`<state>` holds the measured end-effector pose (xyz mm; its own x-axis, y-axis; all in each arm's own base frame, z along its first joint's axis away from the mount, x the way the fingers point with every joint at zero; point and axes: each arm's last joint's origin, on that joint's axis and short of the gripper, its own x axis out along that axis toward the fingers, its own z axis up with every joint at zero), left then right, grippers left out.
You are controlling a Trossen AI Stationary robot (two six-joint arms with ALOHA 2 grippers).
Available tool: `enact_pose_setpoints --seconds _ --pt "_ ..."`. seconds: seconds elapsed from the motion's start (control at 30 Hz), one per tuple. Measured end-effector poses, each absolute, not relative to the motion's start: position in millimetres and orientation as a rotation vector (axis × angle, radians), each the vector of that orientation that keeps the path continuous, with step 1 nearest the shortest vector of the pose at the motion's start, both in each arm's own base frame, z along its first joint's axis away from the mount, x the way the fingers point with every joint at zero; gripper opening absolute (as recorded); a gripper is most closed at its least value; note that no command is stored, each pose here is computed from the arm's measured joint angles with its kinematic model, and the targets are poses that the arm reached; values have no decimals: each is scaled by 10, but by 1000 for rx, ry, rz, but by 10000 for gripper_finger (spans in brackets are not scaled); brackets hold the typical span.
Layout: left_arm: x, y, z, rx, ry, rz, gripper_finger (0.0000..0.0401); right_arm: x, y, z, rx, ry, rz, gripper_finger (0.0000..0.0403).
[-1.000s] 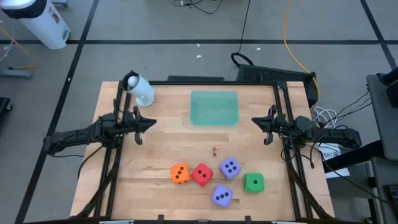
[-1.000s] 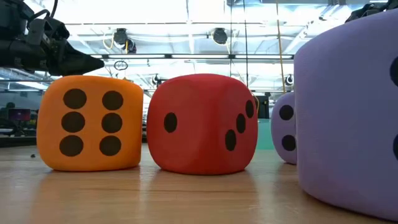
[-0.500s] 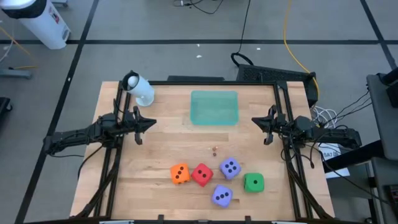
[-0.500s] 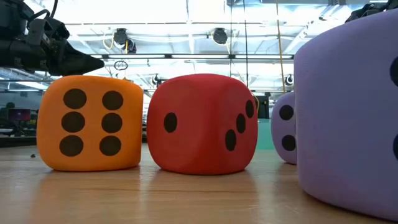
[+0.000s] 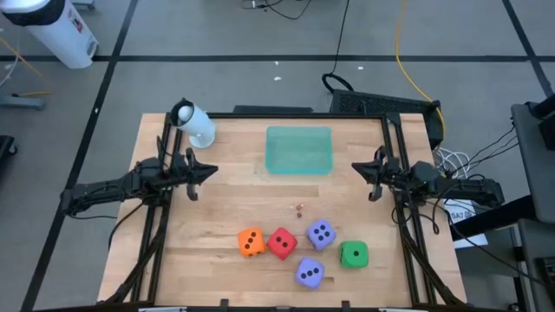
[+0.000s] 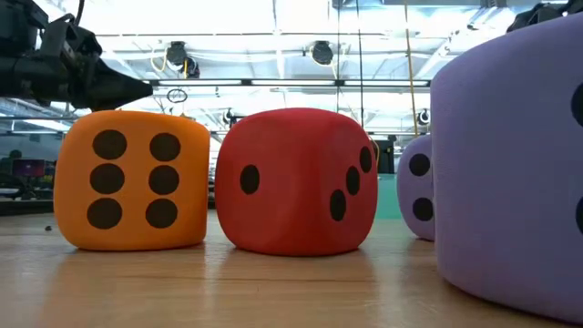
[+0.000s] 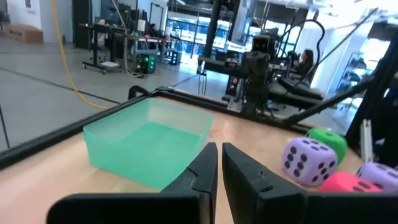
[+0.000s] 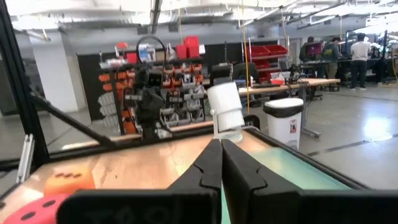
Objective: Pick & Place Dice
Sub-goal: Put the large green dice into the blue bin
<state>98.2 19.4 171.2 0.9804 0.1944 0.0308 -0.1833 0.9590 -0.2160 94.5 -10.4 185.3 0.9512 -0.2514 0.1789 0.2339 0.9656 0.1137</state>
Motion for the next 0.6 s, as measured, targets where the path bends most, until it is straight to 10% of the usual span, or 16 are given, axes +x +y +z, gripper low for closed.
enact_pose_setpoints --seconds 0.6 --pt "977 209 1689 -242 -29 248 30 953 -104 1906 94 -244 -245 0"
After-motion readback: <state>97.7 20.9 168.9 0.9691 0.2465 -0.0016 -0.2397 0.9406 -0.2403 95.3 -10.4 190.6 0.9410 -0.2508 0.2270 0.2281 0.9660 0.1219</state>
